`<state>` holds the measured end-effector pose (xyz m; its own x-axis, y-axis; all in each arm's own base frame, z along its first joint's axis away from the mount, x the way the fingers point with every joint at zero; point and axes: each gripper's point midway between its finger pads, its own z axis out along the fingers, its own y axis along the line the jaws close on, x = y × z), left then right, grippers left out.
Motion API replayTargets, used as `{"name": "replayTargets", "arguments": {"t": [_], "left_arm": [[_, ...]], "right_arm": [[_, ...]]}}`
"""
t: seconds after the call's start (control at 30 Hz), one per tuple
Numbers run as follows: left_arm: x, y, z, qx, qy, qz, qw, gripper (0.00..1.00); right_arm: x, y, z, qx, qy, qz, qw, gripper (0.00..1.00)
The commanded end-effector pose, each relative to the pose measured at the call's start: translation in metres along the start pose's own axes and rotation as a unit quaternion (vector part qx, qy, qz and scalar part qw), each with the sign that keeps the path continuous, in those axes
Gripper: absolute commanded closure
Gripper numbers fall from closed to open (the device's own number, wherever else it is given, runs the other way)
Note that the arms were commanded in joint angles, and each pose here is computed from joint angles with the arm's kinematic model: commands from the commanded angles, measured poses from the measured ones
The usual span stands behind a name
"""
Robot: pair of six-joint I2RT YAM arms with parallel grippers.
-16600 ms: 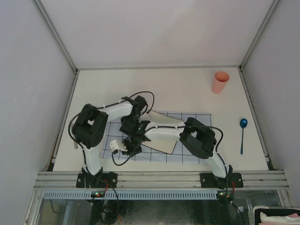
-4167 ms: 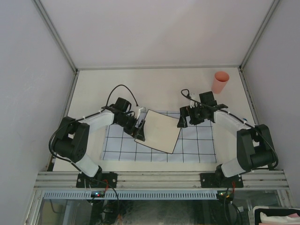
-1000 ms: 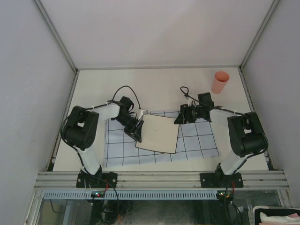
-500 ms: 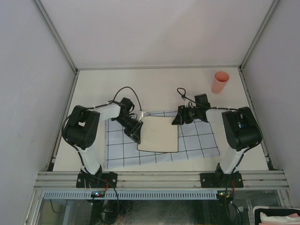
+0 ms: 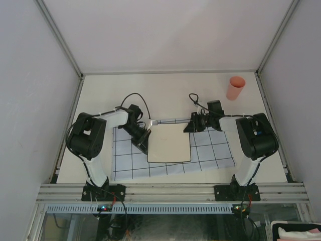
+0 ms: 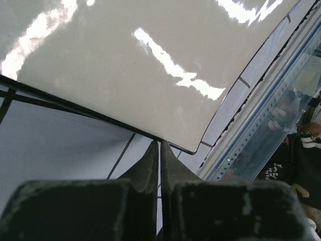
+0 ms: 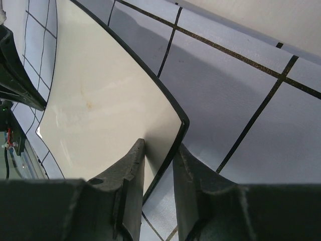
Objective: Set the dinner table for one person
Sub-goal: Adjust the plate on the napkin.
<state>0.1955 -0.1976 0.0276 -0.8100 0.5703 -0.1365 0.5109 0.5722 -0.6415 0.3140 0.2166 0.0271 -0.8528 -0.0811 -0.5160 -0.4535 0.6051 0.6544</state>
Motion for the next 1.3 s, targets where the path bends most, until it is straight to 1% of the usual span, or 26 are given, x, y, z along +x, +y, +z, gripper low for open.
{"name": "replayTargets", "arguments": {"t": [0.0, 0.37, 0.53, 0.73, 0.8, 0.9, 1.0, 1.03, 1.1, 1.2, 1.23, 1.27], "left_arm": [[-0.018, -0.003, -0.001, 0.007, -0.014, 0.045, 0.999, 0.98], [-0.031, -0.012, -0.008, 0.016, -0.027, 0.049, 0.998, 0.97], [-0.036, -0.02, -0.012, 0.027, -0.034, 0.049, 0.998, 0.91], [-0.025, -0.013, -0.01, 0.012, -0.022, 0.053, 0.998, 0.9], [-0.021, -0.012, -0.008, 0.01, -0.018, 0.051, 0.998, 0.87], [-0.018, -0.008, -0.008, -0.001, -0.016, 0.054, 0.998, 0.79], [-0.019, -0.003, -0.013, -0.027, -0.025, 0.069, 0.997, 0.73], [-0.019, -0.001, -0.016, -0.039, -0.029, 0.076, 0.996, 0.71], [-0.022, 0.003, -0.023, -0.064, -0.039, 0.091, 0.993, 0.69], [-0.028, 0.012, -0.037, -0.113, -0.056, 0.113, 0.986, 0.68], [-0.03, 0.014, -0.042, -0.128, -0.061, 0.119, 0.983, 0.68], [-0.032, 0.016, -0.047, -0.141, -0.067, 0.122, 0.98, 0.67]], "right_arm": [[-0.008, 0.012, 0.001, -0.026, -0.008, -0.026, 0.999, 0.85], [-0.031, 0.018, 0.001, -0.034, -0.013, -0.036, 0.999, 0.84], [-0.036, 0.021, 0.008, -0.043, -0.009, -0.038, 0.998, 0.85], [-0.034, 0.018, 0.014, -0.046, -0.002, -0.038, 0.998, 0.85], [-0.033, 0.016, 0.015, -0.047, 0.0, -0.035, 0.998, 0.85], [-0.027, 0.013, 0.017, -0.047, 0.008, -0.029, 0.998, 0.85], [-0.025, 0.01, 0.017, -0.046, 0.011, -0.026, 0.999, 0.82], [-0.025, 0.009, 0.018, -0.045, 0.011, -0.026, 0.999, 0.79], [-0.025, 0.007, 0.018, -0.044, 0.01, -0.025, 0.999, 0.7], [-0.027, 0.004, 0.018, -0.041, 0.006, -0.028, 0.999, 0.66], [-0.028, 0.003, 0.017, -0.039, 0.004, -0.029, 0.999, 0.62], [-0.028, 0.002, 0.017, -0.039, 0.003, -0.03, 0.999, 0.56]]}}
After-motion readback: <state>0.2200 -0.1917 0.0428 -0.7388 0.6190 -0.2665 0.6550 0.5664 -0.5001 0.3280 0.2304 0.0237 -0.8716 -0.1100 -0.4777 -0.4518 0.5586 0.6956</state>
